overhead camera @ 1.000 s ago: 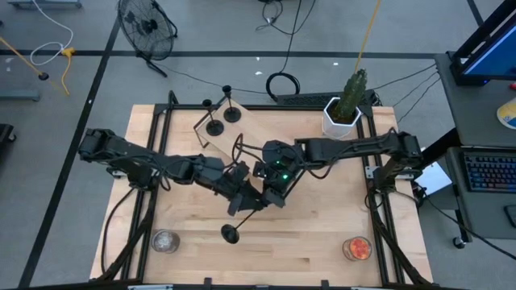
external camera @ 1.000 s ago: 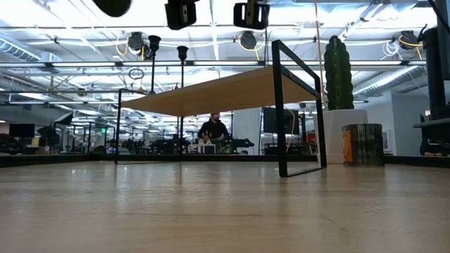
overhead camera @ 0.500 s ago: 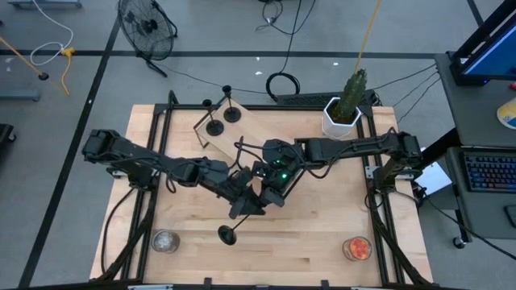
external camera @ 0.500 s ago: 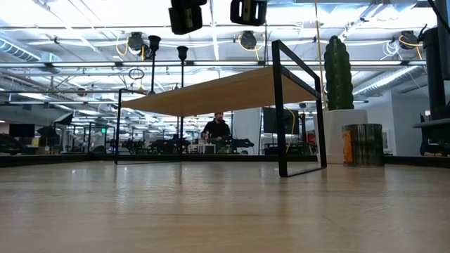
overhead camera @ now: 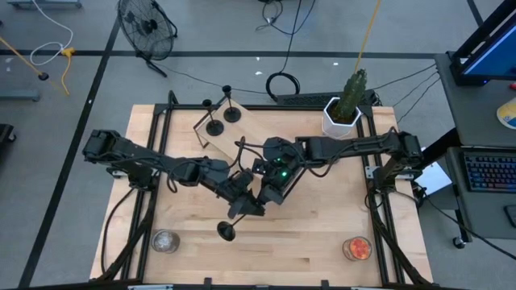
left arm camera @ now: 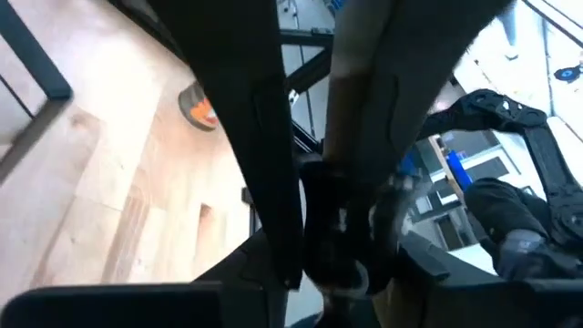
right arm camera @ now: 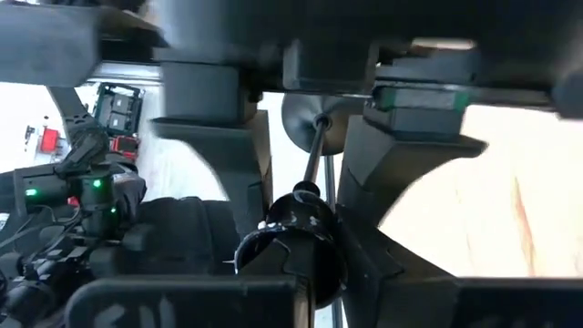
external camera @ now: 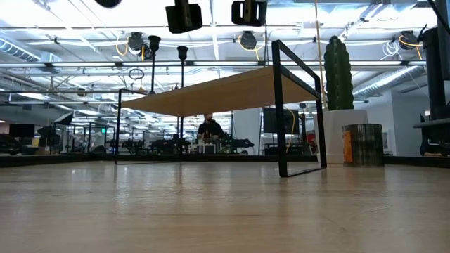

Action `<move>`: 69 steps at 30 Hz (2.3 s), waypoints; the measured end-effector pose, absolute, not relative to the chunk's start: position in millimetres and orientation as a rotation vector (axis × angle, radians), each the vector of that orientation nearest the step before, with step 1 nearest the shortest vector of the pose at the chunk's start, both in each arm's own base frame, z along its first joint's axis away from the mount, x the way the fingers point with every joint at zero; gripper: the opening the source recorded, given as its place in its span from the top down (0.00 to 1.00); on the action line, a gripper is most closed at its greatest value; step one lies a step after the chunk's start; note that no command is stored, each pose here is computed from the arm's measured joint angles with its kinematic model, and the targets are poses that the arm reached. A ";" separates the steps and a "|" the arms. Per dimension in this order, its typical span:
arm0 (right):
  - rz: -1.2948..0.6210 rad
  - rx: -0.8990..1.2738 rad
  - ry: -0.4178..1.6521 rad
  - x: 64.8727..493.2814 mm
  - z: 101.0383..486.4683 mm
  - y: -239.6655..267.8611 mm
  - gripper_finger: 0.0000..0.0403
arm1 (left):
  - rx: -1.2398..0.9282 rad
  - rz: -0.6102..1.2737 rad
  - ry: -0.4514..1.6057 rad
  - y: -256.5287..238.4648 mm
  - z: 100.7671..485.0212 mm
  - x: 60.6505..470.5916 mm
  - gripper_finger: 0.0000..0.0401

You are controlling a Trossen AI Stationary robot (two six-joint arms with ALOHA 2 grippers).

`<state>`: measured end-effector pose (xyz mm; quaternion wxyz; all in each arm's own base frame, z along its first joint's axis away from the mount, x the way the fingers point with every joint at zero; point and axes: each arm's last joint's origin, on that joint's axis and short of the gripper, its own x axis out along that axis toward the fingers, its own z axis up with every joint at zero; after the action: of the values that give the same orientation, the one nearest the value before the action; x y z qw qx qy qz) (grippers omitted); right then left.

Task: Pick & Place candle stick holders
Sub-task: Put the black candle holder on the shelf

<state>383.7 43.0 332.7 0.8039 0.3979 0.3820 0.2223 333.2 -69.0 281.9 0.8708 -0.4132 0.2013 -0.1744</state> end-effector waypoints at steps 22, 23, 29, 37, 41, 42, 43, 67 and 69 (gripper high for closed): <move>0.495 0.849 0.816 383.5 333.6 43.6 0.91 | -0.868 -0.379 0.425 -70.6 282.3 332.8 0.95; 0.493 0.849 0.817 383.6 333.5 43.6 0.90 | -0.868 -0.376 0.425 -70.5 282.3 332.7 0.95; 0.490 0.850 0.822 384.0 332.2 43.7 0.83 | -0.867 -0.363 0.439 -70.5 280.8 332.2 0.95; 0.508 0.893 0.845 384.0 332.0 44.4 0.74 | -0.851 -0.360 0.451 -72.6 280.5 331.4 0.95; 0.506 0.908 0.851 384.1 331.7 44.4 0.72 | -0.848 -0.355 0.480 -77.2 278.4 329.8 0.95; 0.505 0.912 0.853 384.1 331.6 44.0 0.72 | -0.847 -0.356 0.487 -78.6 277.9 329.2 0.95; 0.508 0.917 0.856 384.1 331.6 43.3 0.72 | -0.846 -0.355 0.495 -80.0 277.2 328.7 0.95; 0.489 0.871 0.722 333.5 390.1 36.3 0.73 | -0.841 -0.199 0.526 -84.6 271.6 322.0 0.96; 0.468 0.834 0.680 322.5 400.1 34.7 0.73 | -0.823 -0.161 0.485 -84.6 272.5 322.0 0.96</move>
<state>322.5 34.7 400.1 0.8327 0.3937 0.3209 0.2207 322.0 -84.6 272.5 0.8849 -0.3957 0.2334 -0.0774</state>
